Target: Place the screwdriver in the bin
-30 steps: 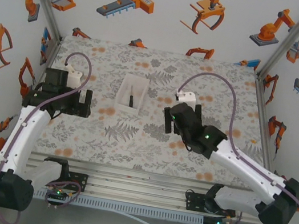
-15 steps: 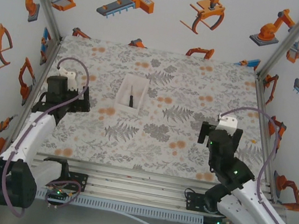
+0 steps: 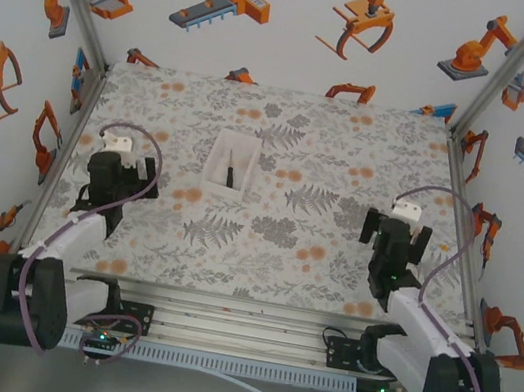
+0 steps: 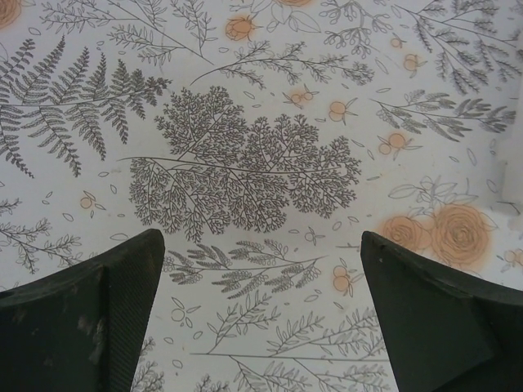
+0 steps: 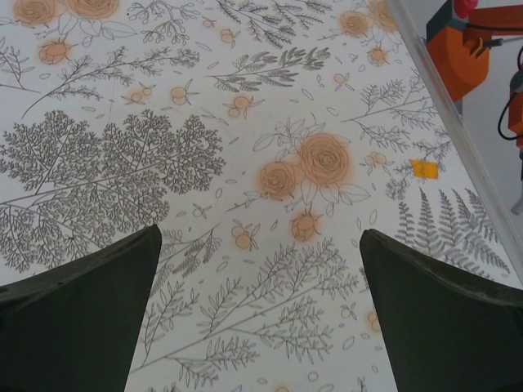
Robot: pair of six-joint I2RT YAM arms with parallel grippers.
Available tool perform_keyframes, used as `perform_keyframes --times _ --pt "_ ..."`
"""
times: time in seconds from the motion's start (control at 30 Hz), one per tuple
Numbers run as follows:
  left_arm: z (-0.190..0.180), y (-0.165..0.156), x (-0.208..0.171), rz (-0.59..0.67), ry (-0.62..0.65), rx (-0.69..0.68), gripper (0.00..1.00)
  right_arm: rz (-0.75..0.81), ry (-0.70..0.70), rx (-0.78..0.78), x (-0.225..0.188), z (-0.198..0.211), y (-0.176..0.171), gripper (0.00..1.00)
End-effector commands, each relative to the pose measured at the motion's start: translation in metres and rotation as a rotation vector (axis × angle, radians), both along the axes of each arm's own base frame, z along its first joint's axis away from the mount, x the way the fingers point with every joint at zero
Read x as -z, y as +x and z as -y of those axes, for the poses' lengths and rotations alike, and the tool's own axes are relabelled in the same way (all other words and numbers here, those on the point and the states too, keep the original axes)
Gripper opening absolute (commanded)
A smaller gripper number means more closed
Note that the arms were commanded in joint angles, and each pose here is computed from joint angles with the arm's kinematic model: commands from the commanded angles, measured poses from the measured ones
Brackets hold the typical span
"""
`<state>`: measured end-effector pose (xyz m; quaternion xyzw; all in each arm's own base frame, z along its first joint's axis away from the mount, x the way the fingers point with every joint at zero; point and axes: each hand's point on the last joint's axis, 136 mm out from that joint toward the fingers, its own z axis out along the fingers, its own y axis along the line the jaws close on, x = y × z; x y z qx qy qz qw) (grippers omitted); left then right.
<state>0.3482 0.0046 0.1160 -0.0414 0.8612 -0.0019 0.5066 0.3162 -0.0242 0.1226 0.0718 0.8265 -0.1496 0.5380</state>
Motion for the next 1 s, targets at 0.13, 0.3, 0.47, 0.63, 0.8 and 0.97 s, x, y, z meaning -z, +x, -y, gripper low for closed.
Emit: perform_keyframes --times 0.13,0.3,0.47,0.63,0.8,0.97 --pt "-0.008 0.034 -0.005 0.160 0.011 -0.032 0.97 0.171 0.161 -0.032 -0.010 0.021 0.040 0.99" --pt "-0.015 0.044 0.013 0.143 0.006 -0.064 0.97 0.185 0.168 -0.060 0.009 0.024 0.051 0.99" --pt "-0.013 0.044 0.023 0.177 0.004 -0.054 0.97 0.180 0.185 -0.082 0.027 0.021 0.058 0.99" --pt "-0.008 0.047 0.025 0.155 0.003 -0.029 0.97 0.131 0.192 -0.140 0.028 0.012 0.071 0.99" --pt "0.002 0.050 0.027 0.123 0.010 0.033 0.97 0.061 0.194 -0.198 0.034 0.002 0.079 0.99" --pt "0.002 0.050 0.027 0.125 0.017 0.030 0.97 0.065 0.195 -0.209 0.034 0.001 0.078 0.99"
